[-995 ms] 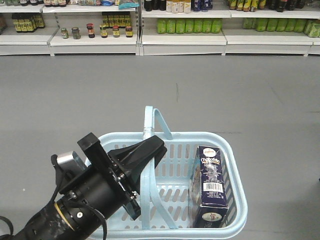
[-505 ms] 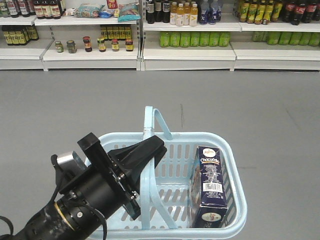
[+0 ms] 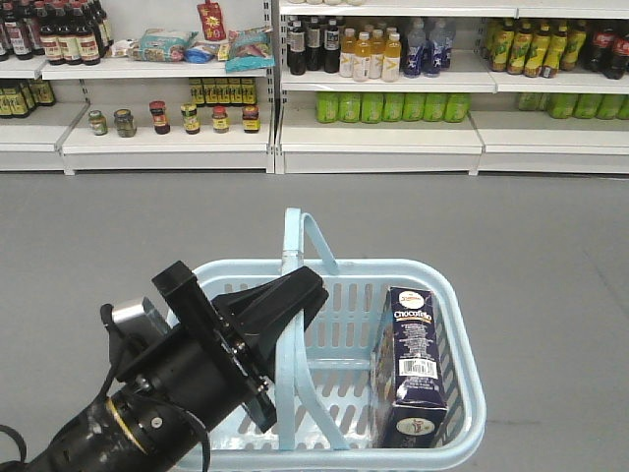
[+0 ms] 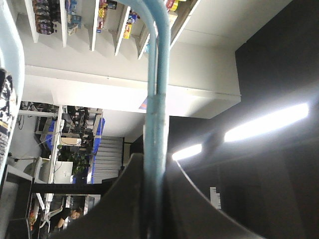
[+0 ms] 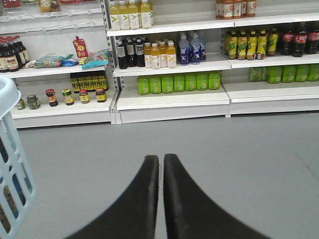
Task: Left arm holds basket, right arm returns cookies
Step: 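Drive the base toward the drink shelves holding the basket in the left gripper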
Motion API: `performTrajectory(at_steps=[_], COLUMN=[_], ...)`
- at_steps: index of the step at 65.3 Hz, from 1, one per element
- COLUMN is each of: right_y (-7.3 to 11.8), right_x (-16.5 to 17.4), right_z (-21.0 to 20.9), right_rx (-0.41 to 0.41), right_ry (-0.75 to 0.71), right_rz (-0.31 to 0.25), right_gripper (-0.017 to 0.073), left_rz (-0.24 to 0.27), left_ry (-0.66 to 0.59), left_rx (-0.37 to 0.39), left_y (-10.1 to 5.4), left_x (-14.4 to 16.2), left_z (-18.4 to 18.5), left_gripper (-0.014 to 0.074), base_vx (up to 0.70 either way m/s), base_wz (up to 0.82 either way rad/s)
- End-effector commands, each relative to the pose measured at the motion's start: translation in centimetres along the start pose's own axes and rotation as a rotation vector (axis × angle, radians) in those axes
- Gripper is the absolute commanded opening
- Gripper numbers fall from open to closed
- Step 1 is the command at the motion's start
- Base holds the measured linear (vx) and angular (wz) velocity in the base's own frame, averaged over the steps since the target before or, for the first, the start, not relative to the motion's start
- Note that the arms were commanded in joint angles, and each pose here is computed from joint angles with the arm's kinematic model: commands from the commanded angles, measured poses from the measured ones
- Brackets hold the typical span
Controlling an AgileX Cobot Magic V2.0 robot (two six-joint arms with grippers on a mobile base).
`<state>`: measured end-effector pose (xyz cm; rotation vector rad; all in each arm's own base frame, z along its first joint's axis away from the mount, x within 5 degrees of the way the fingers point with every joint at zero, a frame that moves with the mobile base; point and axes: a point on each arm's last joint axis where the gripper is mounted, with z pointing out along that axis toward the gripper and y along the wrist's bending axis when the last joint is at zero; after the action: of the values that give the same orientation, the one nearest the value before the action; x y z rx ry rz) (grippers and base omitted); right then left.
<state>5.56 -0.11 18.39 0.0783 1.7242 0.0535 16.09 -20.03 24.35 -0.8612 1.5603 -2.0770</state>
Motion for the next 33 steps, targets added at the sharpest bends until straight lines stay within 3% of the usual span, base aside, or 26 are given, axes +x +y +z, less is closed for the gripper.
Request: performTrajectory(at_steps=[1, 33], right_y=[0.01, 0.01], right_x=[-0.11, -0.11], right_z=[0.03, 0.03], right_rx=[-0.003, -0.003], right_ry=[-0.065, -0.065], right_rz=[-0.008, -0.008], right_gripper=[-0.0006, -0.0006], left_rz=[-0.010, -0.011], left_ry=[0.060, 0.058], left_rx=[0.307, 0.302], left_y=[-3.82, -3.78], left_x=[0.89, 0.88], left_z=[-0.21, -0.19], left_gripper=[-0.0003, -0.0003], base_vx=[0.61, 0.60], base_wz=[0.02, 0.02])
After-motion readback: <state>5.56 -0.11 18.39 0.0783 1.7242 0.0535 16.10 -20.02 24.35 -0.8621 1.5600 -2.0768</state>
